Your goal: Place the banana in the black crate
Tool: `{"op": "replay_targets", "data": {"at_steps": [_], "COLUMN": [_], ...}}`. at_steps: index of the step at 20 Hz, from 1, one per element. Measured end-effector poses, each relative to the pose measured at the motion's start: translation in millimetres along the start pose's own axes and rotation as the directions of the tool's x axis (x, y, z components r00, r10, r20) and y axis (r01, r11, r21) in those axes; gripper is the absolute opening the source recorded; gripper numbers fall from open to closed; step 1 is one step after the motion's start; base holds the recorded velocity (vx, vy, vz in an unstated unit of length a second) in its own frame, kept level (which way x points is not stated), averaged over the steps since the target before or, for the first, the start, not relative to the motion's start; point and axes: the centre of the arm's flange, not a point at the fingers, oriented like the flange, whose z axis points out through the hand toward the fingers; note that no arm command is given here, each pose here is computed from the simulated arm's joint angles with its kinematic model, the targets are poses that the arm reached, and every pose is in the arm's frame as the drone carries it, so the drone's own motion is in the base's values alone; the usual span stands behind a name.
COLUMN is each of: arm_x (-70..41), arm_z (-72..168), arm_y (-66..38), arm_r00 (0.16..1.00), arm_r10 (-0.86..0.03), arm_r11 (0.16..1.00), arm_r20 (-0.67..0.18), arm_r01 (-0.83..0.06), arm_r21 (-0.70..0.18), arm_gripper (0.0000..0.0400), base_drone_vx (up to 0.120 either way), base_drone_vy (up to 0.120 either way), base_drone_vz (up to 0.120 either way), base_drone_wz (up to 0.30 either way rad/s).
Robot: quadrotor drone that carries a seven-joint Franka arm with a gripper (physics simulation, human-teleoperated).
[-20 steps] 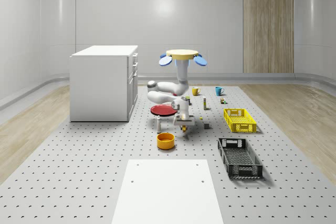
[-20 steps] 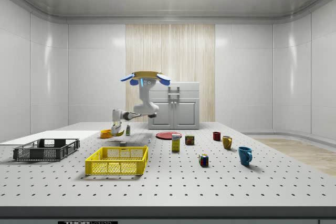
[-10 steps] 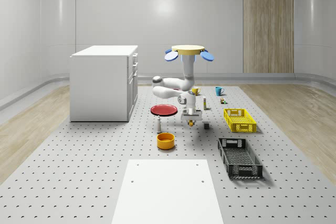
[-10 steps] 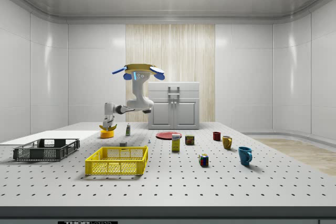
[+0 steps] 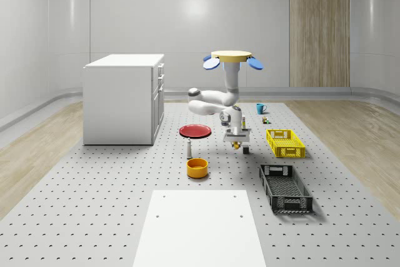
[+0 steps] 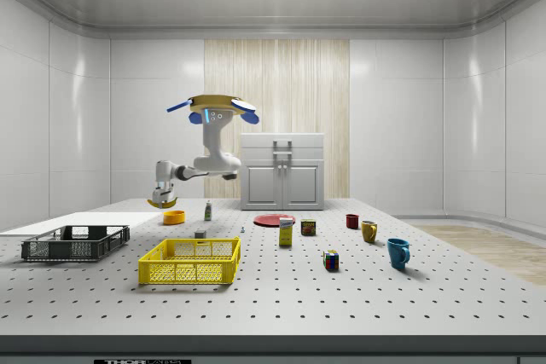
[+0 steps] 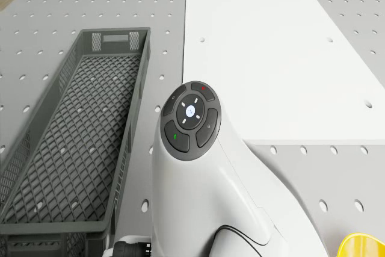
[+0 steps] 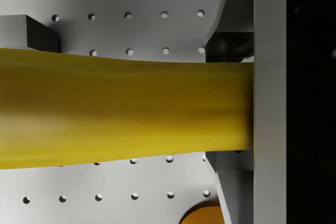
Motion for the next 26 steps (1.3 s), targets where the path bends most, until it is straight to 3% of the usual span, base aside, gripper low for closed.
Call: {"op": "replay_targets", "data": {"at_steps": [26], "arm_x": [0.0], "arm_z": [-0.2], "arm_y": [0.0], "arm_r00": [1.000], "arm_r10": [-0.001], "arm_r11": [1.000], "arm_r20": [0.000], "arm_r01": [0.001], "arm_r21": [0.000], "arm_gripper": [0.0200], "base_drone_vx": [0.120], "base_drone_vy": [0.120], "base_drone_vz": [0.009], "base_drone_wz": [0.000]}}
